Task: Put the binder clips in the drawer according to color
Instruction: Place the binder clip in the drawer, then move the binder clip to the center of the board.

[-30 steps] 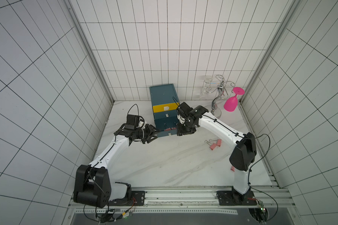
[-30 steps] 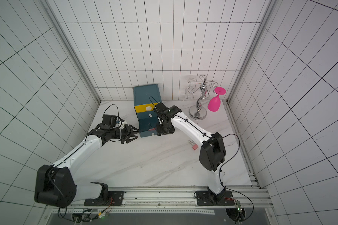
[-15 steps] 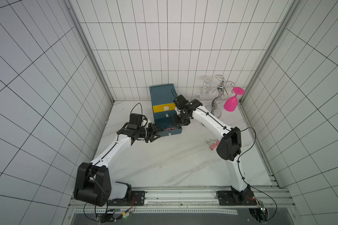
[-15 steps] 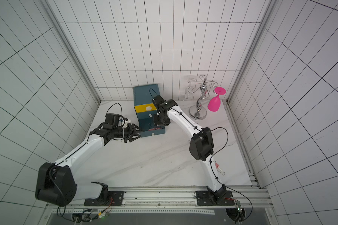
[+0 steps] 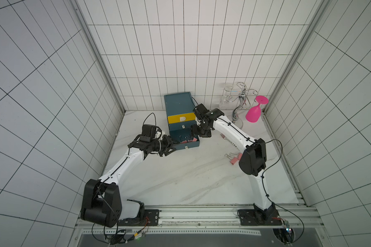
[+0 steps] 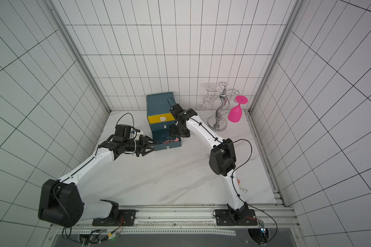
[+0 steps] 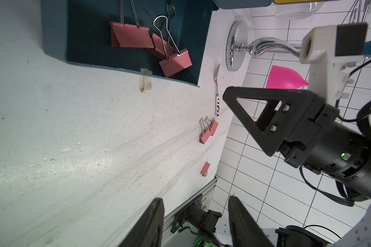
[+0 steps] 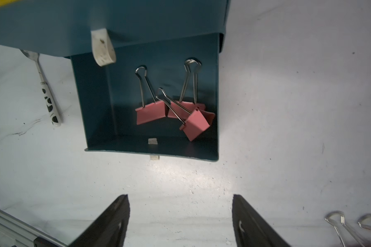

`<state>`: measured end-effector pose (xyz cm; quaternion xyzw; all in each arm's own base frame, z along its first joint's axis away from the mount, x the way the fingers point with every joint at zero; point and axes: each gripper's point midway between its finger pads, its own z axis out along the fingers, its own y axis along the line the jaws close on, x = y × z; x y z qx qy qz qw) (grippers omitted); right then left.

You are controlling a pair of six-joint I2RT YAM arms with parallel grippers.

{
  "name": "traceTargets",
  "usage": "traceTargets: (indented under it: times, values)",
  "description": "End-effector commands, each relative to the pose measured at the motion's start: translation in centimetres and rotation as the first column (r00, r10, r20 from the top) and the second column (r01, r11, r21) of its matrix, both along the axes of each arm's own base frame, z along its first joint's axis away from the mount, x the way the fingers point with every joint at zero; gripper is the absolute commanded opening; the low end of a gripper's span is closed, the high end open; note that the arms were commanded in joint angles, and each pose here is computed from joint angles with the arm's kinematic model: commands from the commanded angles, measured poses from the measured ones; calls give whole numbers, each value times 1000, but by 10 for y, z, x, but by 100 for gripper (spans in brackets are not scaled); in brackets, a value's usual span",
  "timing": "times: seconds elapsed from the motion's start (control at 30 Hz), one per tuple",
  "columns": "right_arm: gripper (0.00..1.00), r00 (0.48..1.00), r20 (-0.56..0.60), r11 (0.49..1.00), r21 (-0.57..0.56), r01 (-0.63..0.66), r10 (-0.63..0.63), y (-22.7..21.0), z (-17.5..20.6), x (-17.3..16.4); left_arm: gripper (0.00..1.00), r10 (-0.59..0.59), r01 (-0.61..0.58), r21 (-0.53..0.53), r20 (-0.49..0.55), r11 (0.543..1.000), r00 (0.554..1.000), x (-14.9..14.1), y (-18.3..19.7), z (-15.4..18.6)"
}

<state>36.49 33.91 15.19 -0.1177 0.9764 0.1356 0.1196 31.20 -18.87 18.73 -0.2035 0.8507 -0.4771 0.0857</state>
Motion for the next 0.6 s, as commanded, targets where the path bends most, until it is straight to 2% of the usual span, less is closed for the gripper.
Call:
traceTargets:
  times: [0.0,0.37,0.57]
  values:
    - [76,997,43,998,-25,65,-64,-38,17,0,52,-3,4,-11,46,1000,999,0,0,13]
    - [73,944,-50,943,-95,320,-326,-176,-26,-31,52,-3,3,-3,37,1000,999,-4,2,8]
    - [72,903,-130,909,-135,393,-410,-220,-61,-48,52,-7,7,-7,27,1000,1000,-2,1,4]
